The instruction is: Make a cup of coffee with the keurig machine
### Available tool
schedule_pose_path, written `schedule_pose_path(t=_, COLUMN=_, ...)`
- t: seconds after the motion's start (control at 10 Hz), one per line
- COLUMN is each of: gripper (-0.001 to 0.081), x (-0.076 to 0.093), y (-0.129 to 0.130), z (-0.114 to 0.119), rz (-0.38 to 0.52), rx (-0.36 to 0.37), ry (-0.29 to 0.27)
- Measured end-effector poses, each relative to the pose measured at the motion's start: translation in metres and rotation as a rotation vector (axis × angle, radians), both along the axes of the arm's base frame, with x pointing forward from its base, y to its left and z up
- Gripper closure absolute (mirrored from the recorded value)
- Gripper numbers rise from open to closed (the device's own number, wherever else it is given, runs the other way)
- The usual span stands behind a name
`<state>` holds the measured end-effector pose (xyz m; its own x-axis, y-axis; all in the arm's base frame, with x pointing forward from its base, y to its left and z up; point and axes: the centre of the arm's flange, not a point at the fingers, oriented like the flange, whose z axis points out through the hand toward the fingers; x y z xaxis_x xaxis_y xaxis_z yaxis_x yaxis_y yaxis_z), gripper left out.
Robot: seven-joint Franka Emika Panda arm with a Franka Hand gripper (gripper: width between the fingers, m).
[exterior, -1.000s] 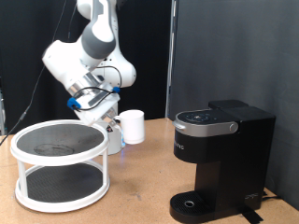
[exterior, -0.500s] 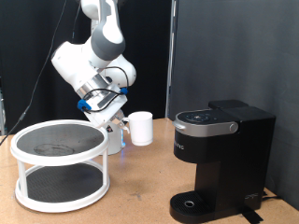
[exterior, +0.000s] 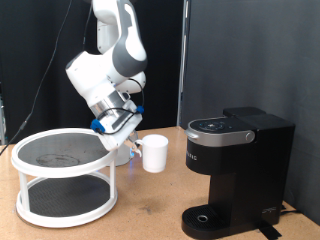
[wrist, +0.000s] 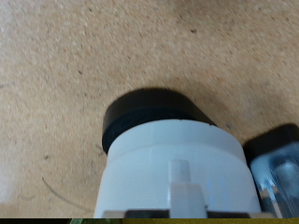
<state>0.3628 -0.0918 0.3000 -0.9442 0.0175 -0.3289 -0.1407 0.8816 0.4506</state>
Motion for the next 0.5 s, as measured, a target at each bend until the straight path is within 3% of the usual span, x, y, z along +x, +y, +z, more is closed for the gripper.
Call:
schedule_pose_path(t=0.3, gripper=0.0804, x=0.015, y=0.012, z=-0.029, rz=-0.019, rx=-0.031, ry=0.022)
schedule_pose_path(t=0.5, gripper=0.0804, x=0.025, y=0.022, z=-0.043, rz=-0.022, rx=-0.023, ry=-0.004)
